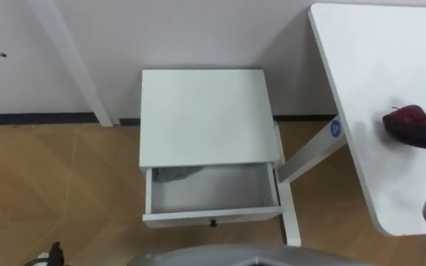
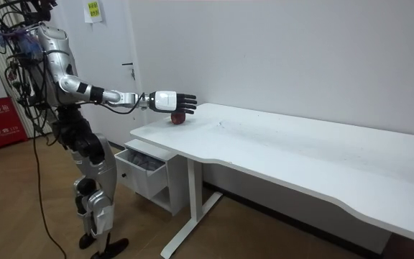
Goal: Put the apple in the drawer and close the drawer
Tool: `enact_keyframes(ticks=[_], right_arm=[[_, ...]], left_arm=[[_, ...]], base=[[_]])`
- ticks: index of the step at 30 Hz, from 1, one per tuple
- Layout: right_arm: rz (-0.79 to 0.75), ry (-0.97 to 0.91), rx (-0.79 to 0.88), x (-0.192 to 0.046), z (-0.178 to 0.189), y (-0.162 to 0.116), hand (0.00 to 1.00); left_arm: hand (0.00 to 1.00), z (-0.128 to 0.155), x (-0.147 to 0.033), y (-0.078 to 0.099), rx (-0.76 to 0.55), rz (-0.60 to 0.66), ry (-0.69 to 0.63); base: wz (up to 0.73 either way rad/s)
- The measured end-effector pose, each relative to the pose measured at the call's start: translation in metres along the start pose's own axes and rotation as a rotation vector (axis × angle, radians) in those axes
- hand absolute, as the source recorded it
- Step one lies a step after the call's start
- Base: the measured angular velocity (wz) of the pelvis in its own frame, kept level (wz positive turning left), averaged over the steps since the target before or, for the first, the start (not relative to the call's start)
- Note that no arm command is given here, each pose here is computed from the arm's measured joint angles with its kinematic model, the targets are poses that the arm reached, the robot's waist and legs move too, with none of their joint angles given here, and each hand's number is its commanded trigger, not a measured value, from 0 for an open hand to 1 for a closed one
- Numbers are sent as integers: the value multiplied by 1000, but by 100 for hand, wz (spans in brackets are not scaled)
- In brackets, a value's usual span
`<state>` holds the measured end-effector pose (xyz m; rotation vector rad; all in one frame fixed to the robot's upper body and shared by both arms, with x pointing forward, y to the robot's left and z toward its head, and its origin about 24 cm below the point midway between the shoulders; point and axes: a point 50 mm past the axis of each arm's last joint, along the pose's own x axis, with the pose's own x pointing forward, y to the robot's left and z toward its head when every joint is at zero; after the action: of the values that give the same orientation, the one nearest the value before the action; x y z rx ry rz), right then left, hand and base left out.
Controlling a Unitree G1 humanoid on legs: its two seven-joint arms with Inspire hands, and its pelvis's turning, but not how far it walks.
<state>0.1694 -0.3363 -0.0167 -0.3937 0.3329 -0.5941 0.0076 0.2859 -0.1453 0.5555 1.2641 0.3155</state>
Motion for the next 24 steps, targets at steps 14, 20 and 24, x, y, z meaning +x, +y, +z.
enact_keyframes(ticks=[14, 20, 24], right_arm=[[70, 69, -19, -2, -16, 4, 0], [112, 91, -69, -2, -21, 6, 0], [143, 95, -98, -1, -23, 6, 0]], left_arm=[[0, -8, -1, -3, 10, -32, 36], [0, -8, -1, -5, 42, -49, 32], [0, -9, -1, -9, 65, -79, 39]], base=[[2], [0], [1]])
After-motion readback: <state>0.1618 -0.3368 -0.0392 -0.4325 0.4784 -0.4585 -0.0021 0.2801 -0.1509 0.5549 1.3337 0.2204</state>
